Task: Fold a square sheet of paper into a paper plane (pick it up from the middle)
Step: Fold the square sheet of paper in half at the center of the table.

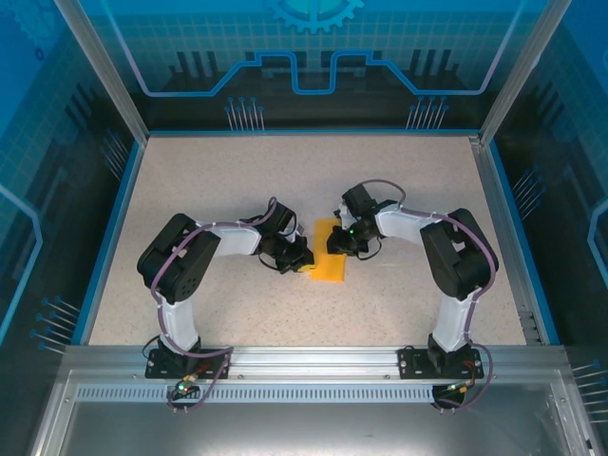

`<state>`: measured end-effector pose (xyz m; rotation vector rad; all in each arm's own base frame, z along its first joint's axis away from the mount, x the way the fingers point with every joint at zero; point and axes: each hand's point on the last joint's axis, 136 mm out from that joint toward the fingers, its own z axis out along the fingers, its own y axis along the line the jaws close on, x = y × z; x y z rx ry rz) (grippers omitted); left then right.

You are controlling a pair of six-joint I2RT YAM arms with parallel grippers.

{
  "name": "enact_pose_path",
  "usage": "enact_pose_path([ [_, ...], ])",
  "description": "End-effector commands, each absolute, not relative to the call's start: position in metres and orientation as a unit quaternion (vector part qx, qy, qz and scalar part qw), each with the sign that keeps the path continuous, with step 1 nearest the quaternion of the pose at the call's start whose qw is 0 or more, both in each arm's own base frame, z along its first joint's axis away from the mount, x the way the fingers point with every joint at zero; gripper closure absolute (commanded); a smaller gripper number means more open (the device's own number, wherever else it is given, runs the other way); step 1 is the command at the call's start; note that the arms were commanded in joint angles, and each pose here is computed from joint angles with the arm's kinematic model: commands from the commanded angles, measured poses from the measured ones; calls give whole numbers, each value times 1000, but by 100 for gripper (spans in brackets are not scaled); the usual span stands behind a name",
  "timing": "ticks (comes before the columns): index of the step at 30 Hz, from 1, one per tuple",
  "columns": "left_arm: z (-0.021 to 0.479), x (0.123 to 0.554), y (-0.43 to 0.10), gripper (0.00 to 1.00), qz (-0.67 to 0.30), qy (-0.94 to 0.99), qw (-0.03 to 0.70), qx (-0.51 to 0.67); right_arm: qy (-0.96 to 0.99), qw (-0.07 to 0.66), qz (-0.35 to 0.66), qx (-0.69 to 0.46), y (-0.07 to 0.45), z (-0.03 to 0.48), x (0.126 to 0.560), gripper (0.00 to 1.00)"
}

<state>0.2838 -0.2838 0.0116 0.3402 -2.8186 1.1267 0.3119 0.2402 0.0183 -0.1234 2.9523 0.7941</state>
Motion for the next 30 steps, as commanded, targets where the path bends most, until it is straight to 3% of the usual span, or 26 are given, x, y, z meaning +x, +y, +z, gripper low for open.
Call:
enact_pose_path([
  [1,-37,250,-256,100,270,-948,94,141,960,40,274,-47,236,11,315,79],
  [13,-41,246,-254,100,264,-949,101,142,961,43,272,-23,219,3,323,79],
  [22,-40,246,-255,100,264,-949,101,139,936,79,342,-37,244,42,333,79],
  [30,-40,245,-254,100,260,-950,102,137,941,75,330,-12,235,20,344,79],
])
